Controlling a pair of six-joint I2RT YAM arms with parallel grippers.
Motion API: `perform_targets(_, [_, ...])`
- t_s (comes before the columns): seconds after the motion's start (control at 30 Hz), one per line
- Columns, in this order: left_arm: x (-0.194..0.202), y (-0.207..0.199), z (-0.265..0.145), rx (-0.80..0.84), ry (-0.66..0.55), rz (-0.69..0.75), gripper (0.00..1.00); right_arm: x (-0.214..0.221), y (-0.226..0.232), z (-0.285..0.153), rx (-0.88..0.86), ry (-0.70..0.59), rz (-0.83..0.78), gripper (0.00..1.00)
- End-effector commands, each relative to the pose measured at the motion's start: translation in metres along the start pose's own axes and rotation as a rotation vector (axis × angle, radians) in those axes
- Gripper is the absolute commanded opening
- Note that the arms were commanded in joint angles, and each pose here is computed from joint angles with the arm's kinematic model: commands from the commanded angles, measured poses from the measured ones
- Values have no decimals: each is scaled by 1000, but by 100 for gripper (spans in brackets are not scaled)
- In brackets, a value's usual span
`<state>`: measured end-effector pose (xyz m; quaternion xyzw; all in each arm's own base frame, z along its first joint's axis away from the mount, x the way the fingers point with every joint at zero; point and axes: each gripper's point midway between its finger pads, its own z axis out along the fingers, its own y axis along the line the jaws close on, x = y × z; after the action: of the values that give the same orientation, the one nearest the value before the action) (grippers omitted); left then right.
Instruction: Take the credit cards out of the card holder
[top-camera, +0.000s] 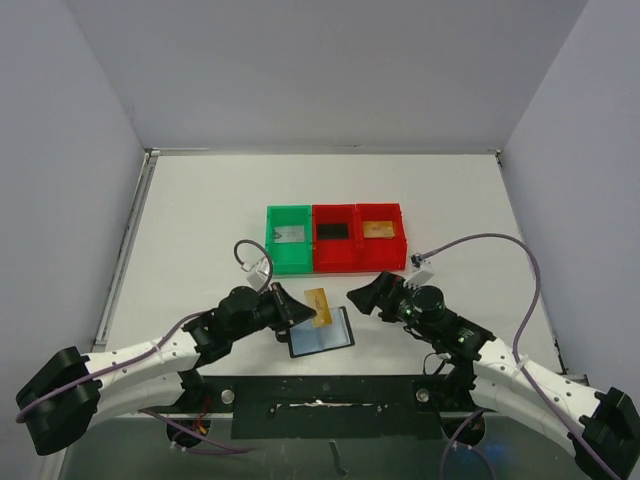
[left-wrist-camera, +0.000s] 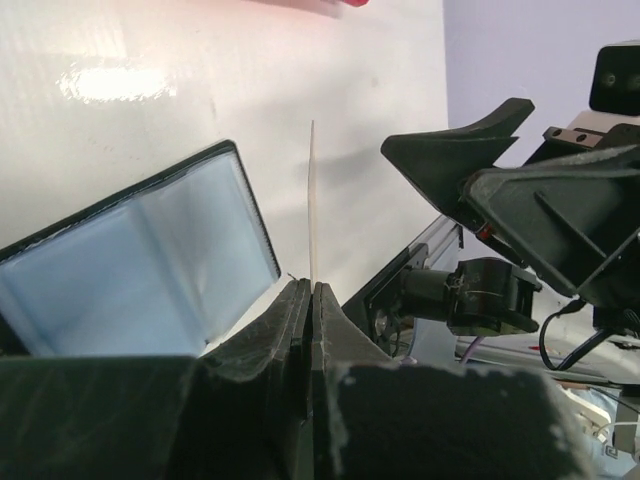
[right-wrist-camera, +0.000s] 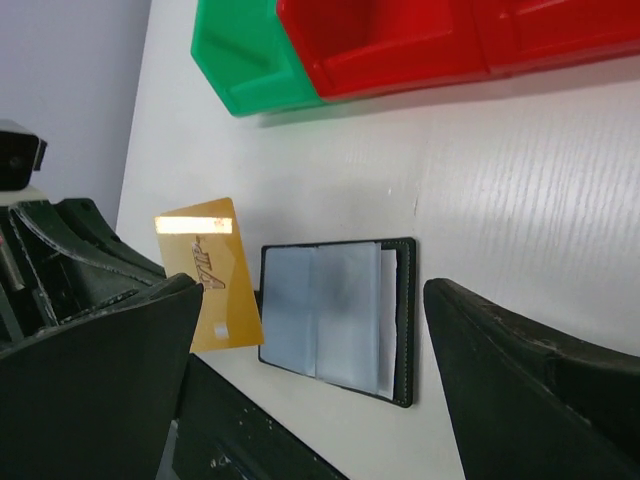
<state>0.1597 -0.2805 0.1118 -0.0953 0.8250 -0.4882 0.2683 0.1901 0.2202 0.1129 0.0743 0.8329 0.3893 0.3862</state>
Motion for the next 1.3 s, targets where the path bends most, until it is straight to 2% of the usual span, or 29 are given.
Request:
perform_targets(0.0, [-22, -53, 0, 168, -67, 69, 0, -24, -2, -7, -21, -82, 41, 98])
perform_targets(0.23, [-30, -70, -4, 238, -101, 70, 0, -37, 13, -17, -238, -55, 87, 99])
perform_targets(0.4, [-26, -84, -6, 292, -55, 85, 0, -36, 34, -19, -372, -26, 89, 100])
perform_targets(0.73, [-50, -85, -39, 547, 53, -1, 0, -40, 64, -25, -484, 33, 28, 91])
perform_targets(0.87, [-49, -84, -35, 513, 71, 55, 0, -35, 72, -25, -521, 70, 28, 86])
perform_targets(1.13, [-47, -88, -38, 520, 83, 76, 0, -31, 96, -21, -595, 116, -10, 78])
perform_targets(1.27, [-43, -94, -40, 535, 102, 93, 0, -30, 106, -17, -630, 141, -11, 70])
